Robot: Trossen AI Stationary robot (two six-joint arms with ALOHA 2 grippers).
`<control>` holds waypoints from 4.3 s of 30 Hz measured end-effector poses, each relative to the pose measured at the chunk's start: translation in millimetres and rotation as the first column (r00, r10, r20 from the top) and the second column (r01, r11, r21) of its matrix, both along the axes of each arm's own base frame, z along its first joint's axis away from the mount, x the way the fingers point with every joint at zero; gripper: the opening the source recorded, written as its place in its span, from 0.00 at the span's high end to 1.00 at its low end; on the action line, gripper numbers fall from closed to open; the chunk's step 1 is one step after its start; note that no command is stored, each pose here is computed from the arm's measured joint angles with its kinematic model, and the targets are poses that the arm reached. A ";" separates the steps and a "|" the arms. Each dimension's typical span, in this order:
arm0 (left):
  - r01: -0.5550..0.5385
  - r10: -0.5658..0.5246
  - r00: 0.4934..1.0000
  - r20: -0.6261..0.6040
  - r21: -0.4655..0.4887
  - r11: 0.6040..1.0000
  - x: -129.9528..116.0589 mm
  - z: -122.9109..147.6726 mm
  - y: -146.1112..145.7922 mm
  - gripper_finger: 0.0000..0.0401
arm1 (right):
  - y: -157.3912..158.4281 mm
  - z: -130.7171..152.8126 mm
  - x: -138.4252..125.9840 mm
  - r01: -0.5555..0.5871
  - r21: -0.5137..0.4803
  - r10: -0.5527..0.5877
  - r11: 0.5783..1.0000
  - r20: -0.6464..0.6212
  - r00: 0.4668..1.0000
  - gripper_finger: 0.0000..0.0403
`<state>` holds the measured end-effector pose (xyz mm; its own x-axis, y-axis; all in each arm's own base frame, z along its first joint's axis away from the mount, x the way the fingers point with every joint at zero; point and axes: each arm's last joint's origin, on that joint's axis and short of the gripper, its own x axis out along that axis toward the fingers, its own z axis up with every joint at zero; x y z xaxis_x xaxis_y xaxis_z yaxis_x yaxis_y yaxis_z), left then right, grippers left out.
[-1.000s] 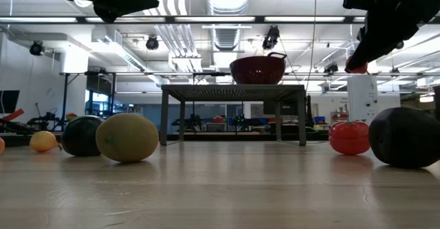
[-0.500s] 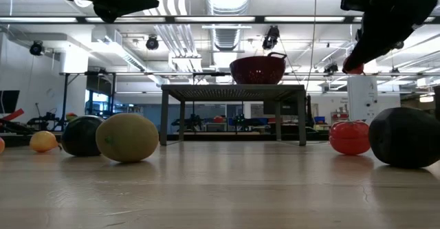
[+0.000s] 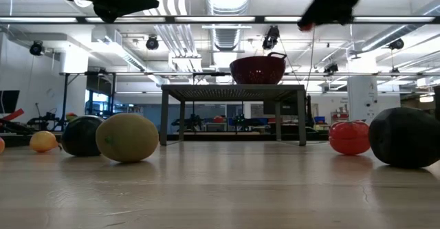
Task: Pick & Place Fruit
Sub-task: Put the pear into the purple strainer bowl on the shelf
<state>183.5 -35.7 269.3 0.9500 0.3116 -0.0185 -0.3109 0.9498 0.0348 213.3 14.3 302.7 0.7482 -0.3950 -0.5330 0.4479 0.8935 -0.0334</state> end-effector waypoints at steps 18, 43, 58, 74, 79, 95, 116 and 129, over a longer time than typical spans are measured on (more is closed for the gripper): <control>0.000 0.000 1.000 -0.005 0.001 1.000 0.0 -0.5 0.0 0.58 | -77.5 37.5 60.7 0.058 -0.050 -0.060 0.997 -0.052 0.997 0.72; 0.000 0.000 1.000 -0.013 0.004 1.000 0.0 -1.2 0.0 0.58 | -138.9 24.1 84.2 0.192 -0.019 -0.193 0.981 -0.108 0.975 0.74; 0.000 0.000 1.000 -0.013 0.004 1.000 0.0 -1.2 0.0 0.58 | -145.0 22.1 82.7 0.211 -0.009 -0.211 0.977 -0.110 0.971 0.74; 0.000 0.000 1.000 -0.013 0.004 1.000 0.0 -1.3 0.1 0.58 | -146.5 17.4 81.7 0.231 0.007 -0.229 0.973 -0.115 0.967 0.73; 0.000 0.000 1.000 -0.013 0.004 1.000 0.0 -1.3 0.0 0.58 | -148.3 13.9 80.5 0.239 0.010 -0.236 0.971 -0.124 0.964 0.71; 0.000 0.000 1.000 -0.013 0.004 1.000 0.0 -1.3 0.0 0.58 | -151.1 -7.1 80.2 0.250 0.014 -0.245 0.968 -0.141 0.959 0.71; 0.000 0.000 1.000 -0.013 0.004 1.000 0.0 -1.2 0.0 0.58 | -150.9 -22.5 78.2 0.262 0.027 -0.256 0.965 -0.148 0.955 0.74; 0.000 0.000 1.000 -0.013 0.004 1.000 0.0 -1.3 0.0 0.58 | -166.4 -6.6 76.3 0.293 0.119 -0.290 0.949 -0.047 0.956 0.74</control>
<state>183.5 -35.7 268.0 0.9497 0.3117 -0.0295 -0.3104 0.9497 0.0423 289.6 -152.0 296.1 0.5942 -0.5238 -0.6104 0.6899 0.7221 0.0520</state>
